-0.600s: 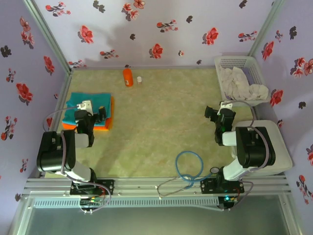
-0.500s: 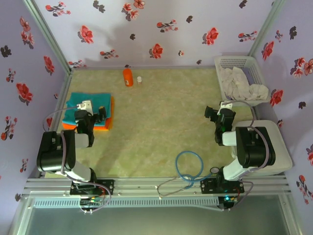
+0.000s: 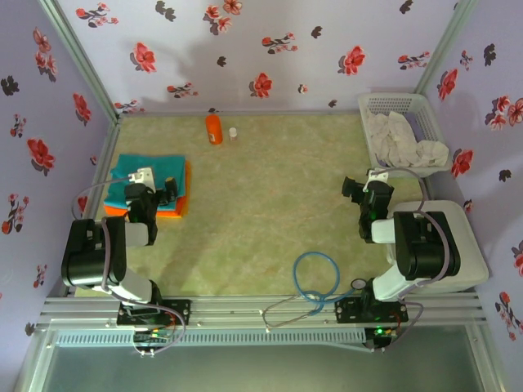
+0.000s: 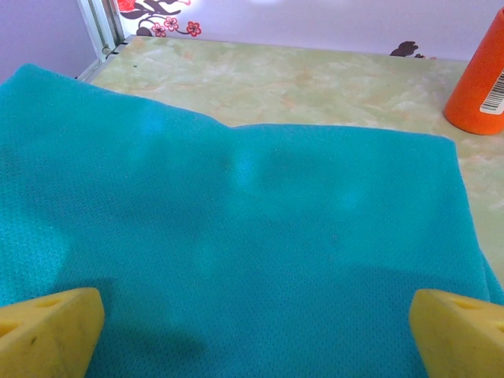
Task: Fold and stack the t-shirts
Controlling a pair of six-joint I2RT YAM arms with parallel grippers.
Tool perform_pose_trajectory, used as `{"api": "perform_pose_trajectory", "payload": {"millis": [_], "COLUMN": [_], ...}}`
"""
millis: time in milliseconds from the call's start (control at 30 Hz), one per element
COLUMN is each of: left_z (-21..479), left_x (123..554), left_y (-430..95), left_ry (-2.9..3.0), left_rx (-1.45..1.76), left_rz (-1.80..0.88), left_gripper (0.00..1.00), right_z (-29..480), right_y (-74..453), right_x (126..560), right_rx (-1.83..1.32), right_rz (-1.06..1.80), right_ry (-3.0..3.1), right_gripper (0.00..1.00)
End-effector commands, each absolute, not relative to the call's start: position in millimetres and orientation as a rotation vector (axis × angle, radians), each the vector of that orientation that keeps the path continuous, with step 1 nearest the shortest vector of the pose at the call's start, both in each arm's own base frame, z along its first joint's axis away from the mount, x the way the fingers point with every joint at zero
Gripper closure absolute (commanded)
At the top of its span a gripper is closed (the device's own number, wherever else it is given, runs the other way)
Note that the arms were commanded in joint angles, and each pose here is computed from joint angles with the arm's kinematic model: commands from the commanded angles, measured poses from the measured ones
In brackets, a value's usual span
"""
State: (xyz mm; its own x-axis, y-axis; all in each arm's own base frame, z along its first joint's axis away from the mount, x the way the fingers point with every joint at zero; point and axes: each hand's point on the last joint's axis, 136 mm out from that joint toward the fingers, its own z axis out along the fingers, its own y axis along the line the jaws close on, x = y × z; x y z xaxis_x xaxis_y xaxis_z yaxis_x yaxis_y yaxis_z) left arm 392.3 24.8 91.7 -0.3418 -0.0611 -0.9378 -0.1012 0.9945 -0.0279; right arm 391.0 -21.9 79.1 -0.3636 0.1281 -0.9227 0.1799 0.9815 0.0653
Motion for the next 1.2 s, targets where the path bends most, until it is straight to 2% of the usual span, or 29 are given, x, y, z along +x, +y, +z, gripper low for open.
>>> {"api": "perform_pose_trajectory", "payload": {"millis": [0,633,833,933,1167], "left_z": [94.9,100.1,131.9,165.9,234.0], "left_x": [396.2,399.6,401.8,405.1,412.7], "left_y": [24.1,20.8,21.9,22.4,9.5], "left_ry": [1.91,1.935,1.977,1.944,2.06], "left_rx": [-0.096,-0.082,-0.088,-0.155,-0.247], "left_rz": [0.063,0.076,0.104,0.077,-0.044], "left_gripper": [0.0,0.0,0.0,0.0,0.04], "right_z": [85.8,93.9,129.6,152.4,190.2], "right_y": [-22.8,-16.3,-19.1,-23.5,-64.3], "right_x": [395.6,394.5,384.8,381.0,379.5], "right_rx": [0.208,0.168,0.229,0.288,0.671], "right_rz": [-0.06,-0.035,-0.084,-0.104,-0.294], "right_ry": [1.934,1.914,1.959,1.947,2.032], "right_gripper": [0.01,0.01,0.01,0.01,0.01]}}
